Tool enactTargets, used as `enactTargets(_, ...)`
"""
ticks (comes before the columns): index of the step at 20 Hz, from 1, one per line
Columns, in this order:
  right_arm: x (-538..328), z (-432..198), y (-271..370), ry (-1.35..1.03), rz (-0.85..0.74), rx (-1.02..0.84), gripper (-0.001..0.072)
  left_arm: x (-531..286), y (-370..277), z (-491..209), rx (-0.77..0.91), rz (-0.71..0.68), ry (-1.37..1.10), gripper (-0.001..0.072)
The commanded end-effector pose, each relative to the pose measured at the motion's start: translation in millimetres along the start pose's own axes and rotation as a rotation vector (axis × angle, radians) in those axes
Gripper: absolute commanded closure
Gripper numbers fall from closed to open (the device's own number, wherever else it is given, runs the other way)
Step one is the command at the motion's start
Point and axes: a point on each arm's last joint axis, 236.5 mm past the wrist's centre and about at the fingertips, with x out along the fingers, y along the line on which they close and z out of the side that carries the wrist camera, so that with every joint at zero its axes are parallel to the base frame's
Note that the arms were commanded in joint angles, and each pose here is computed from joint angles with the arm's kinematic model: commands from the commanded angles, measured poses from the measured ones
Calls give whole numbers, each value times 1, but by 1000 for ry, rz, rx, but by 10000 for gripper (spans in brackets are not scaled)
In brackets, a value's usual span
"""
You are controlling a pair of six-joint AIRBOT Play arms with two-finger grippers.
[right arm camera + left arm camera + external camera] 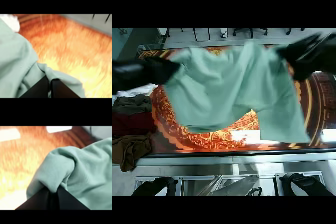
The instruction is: Fold the shirts.
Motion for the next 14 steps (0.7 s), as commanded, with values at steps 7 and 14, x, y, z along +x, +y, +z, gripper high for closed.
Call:
enactTargets(7, 184, -302, -50, 519, 18, 544, 690, 185, 151, -278, -346, 161, 597, 681)
enactTargets(14, 209, -245, -77, 390, 6, 528, 388, 191, 194, -215, -402, 131, 603, 70)
